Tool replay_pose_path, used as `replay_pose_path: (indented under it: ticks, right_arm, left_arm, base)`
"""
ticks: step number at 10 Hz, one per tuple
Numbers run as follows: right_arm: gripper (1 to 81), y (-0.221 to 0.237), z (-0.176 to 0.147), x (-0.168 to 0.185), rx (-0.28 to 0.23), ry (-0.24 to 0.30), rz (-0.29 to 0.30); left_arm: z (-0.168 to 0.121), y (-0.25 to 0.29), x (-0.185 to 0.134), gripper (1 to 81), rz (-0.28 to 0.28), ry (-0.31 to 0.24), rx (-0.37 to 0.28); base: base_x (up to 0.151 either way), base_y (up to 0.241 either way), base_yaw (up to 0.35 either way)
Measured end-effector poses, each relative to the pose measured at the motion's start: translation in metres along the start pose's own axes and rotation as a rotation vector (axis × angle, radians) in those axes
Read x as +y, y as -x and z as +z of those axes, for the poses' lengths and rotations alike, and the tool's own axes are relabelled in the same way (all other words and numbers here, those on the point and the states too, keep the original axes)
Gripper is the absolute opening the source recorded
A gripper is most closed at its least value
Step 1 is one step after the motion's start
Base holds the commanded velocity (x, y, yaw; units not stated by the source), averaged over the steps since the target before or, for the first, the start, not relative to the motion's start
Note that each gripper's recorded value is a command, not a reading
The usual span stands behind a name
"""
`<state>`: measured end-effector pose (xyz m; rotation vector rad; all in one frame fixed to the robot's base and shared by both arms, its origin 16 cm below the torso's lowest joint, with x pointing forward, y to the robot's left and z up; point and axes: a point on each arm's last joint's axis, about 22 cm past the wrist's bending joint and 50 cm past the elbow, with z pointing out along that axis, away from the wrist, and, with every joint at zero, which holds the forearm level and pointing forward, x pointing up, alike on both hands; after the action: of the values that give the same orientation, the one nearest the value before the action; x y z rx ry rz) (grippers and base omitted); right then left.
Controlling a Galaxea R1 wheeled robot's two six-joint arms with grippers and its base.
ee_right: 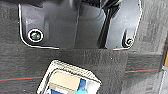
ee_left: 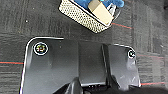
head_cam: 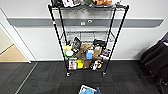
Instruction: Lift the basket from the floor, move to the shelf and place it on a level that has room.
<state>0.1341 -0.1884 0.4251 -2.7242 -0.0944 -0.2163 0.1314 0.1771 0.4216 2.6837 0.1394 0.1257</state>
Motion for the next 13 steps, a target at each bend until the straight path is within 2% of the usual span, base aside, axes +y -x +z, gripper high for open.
replay_pose_path:
  ticks: [3,6,8,10,11,13]
  right_arm:
    - [81.1,0.004,0.003,-0.007,-0.003,-0.001,0.002]
    - [81.1,-0.002,0.004,0.003,-0.013,0.013,0.005]
    - [81.1,0.001,0.011,0.004,-0.042,0.010,0.022]
    - [81.1,0.002,0.017,0.007,-0.064,0.010,0.041]
    - [81.1,-0.005,0.019,0.008,-0.060,0.010,0.049]
    - [81.1,-0.022,0.023,0.010,-0.041,0.011,0.057]
  left_arm:
    - [-0.007,-0.010,-0.021,81.1,-0.009,-0.036,0.012]
    - [0.000,-0.065,-0.014,81.1,-0.032,-0.028,0.054]
    - [0.009,-0.089,-0.019,81.1,-0.047,-0.032,0.016]
    - [0.013,-0.091,-0.032,81.1,-0.067,-0.048,-0.018]
    - [0.013,-0.095,-0.034,81.1,-0.077,-0.051,-0.030]
    - [0.015,-0.136,-0.031,81.1,-0.078,-0.045,-0.006]
  base:
    - [0.000,0.000,0.000]
    - [0.000,0.000,0.000]
    - [0.000,0.000,0.000]
    - [0.000,0.000,0.000]
    - [0.000,0.000,0.000]
    - [0.000,0.000,0.000]
